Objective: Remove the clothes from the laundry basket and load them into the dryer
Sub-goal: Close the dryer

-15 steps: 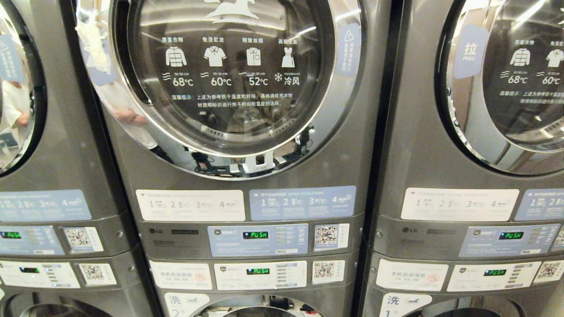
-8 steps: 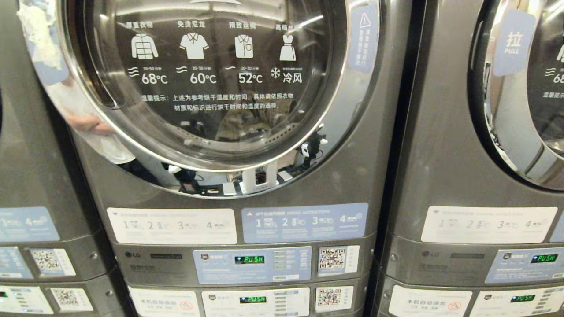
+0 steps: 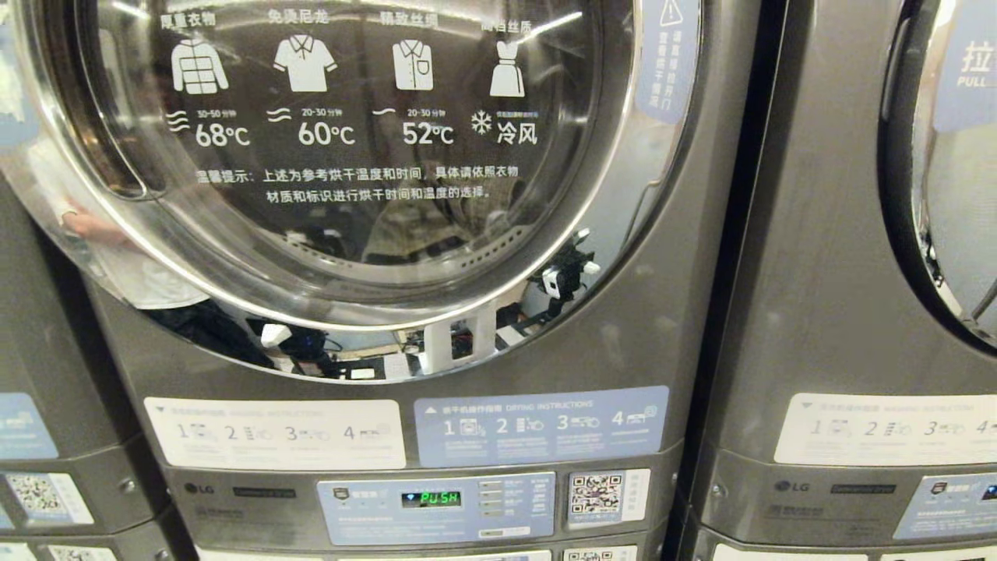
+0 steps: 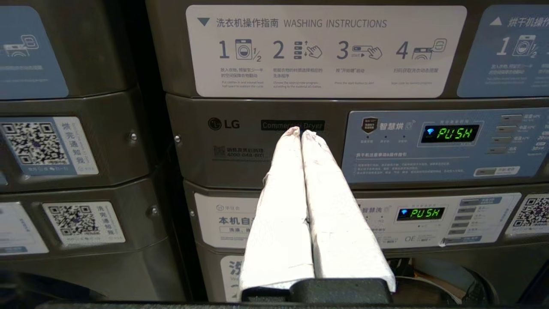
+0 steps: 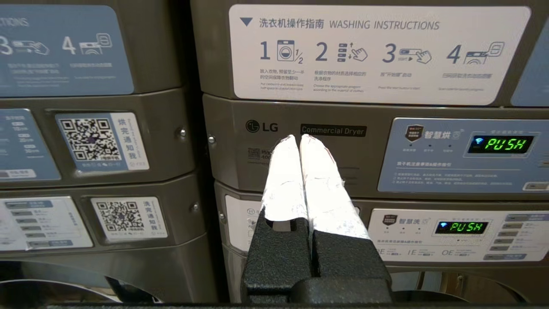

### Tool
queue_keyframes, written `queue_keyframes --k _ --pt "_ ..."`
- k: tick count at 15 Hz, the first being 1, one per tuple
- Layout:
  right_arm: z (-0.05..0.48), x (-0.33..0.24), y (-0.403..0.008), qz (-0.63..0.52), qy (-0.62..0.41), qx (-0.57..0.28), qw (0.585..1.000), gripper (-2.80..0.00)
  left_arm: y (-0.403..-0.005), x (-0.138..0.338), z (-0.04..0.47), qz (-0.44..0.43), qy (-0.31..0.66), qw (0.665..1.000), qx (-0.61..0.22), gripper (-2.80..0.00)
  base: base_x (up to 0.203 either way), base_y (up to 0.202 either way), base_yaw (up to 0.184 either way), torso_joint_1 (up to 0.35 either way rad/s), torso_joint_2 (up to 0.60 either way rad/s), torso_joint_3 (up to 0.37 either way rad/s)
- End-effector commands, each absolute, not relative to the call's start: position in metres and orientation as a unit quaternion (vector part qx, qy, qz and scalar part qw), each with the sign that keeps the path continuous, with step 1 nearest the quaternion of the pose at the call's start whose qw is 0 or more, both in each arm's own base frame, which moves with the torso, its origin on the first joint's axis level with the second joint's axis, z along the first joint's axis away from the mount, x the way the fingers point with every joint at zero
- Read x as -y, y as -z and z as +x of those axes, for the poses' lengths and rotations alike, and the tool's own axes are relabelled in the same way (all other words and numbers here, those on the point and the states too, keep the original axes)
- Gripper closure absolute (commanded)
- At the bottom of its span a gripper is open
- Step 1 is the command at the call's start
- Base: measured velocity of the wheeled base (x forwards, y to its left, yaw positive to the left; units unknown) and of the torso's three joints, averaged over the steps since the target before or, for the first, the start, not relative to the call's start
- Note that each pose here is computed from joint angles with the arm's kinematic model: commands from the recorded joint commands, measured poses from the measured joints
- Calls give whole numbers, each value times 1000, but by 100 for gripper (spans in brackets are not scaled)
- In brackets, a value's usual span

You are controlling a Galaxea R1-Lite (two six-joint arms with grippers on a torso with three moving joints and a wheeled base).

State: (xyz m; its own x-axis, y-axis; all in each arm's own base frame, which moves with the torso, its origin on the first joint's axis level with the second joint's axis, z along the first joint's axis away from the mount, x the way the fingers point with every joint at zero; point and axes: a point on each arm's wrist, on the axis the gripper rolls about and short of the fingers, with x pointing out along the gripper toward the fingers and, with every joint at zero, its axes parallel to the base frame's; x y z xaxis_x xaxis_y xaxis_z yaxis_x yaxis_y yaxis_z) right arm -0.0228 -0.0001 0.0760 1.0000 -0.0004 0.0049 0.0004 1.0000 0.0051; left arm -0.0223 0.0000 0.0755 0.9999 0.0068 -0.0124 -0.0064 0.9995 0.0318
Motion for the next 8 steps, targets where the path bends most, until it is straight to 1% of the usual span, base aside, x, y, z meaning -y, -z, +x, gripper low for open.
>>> queue_keyframes --k 1,2,3,5,6,8 --pt "-23 0 -76 2 0 2 1000 0 -81 0 -23 26 -5 1000 -2 0 0 0 0 0 0 0" --pt "-23 0 -76 0 0 3 1000 0 -96 0 -27 34 -5 999 20 0 0 0 0 0 0 0" --pt "-23 0 -76 -3 0 2 1000 0 -124 0 -32 38 -7 998 48 0 0 0 0 0 0 0" --pt "-23 0 -76 -4 0 3 1000 0 -185 0 -29 37 -13 997 69 0 0 0 0 0 0 0" --pt "-23 0 -77 -3 0 4 1000 0 -223 0 -19 35 -17 997 71 0 0 0 0 0 0 0" --pt "-23 0 -76 -4 -1 3 1000 0 -285 -1 12 31 -23 996 75 0 0 0 0 0 0 0"
